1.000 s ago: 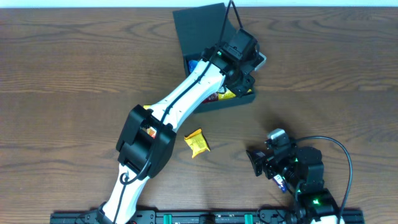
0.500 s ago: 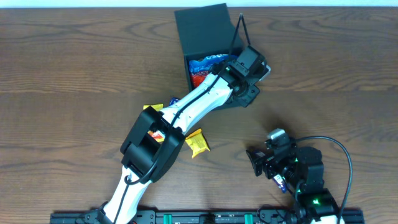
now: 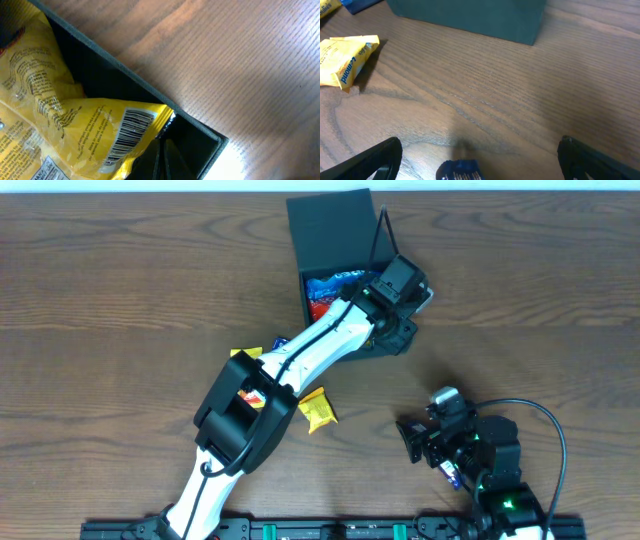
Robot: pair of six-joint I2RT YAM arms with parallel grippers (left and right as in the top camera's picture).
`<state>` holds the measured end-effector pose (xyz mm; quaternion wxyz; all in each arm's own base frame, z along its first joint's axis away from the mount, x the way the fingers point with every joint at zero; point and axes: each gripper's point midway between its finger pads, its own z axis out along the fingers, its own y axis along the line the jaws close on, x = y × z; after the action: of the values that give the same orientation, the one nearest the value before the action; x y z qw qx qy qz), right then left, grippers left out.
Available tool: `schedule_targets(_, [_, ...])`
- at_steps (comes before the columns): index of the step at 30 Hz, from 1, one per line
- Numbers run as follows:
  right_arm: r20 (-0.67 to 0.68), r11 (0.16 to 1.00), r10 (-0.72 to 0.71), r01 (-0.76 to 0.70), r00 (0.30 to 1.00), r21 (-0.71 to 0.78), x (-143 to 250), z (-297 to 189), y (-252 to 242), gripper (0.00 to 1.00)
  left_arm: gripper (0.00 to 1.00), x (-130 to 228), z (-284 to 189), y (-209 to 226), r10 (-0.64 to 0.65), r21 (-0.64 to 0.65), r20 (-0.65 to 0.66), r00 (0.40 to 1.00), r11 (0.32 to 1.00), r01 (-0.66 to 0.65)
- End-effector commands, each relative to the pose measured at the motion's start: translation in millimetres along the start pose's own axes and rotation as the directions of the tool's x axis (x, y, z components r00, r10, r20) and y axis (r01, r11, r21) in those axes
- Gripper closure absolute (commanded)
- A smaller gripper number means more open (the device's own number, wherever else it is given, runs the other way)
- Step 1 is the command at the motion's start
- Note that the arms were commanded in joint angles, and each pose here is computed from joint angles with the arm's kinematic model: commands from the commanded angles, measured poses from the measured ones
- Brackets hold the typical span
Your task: Pack container
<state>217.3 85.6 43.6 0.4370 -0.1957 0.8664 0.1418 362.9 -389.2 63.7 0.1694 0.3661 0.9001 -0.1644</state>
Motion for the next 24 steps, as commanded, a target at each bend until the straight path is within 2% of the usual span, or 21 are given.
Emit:
schedule_targets(1, [-0.002,1.0,-0.006,0.006,1.0,0.005,1.5,0.0,-1.4,0.01,0.94,17.2,1.8,-12.9,-0.012,0.034,-0.061,0.998,0.999,0.014])
schedule_targets(6, [-0.002,1.0,-0.006,0.006,1.0,0.005,1.5,0.0,-1.4,0.01,0.94,28.2,1.0,-3.2,-0.016,-0.023,-0.104,0.994,1.0,0.014])
schedule_targets(12, [-0.002,1.0,-0.006,0.006,1.0,0.005,1.5,0.0,-1.4,0.01,0.94,15.6,-5.5,-3.2,-0.011,-0.023,-0.06,0.998,1.0,0.01])
schedule_targets(18, [-0.002,1.0,-0.006,0.006,1.0,0.005,1.5,0.0,-1.4,0.01,0.94,-8.9,-48.8,14.1,-0.002,-0.142,0.044,0.999,0.99,0.009])
schedule_targets(22, [-0.002,1.0,-0.006,0.006,1.0,0.005,1.5,0.0,-1.4,0.01,0.94,-7.3,-79.7,24.7,-0.01,-0.215,0.052,0.999,0.976,0.021])
schedule_targets(24, [-0.002,1.0,-0.006,0.006,1.0,0.005,1.5,0.0,-1.4,0.01,0.94,-4.6,-100.0,32.3,-0.055,-0.27,0.066,0.996,0.96,0.071])
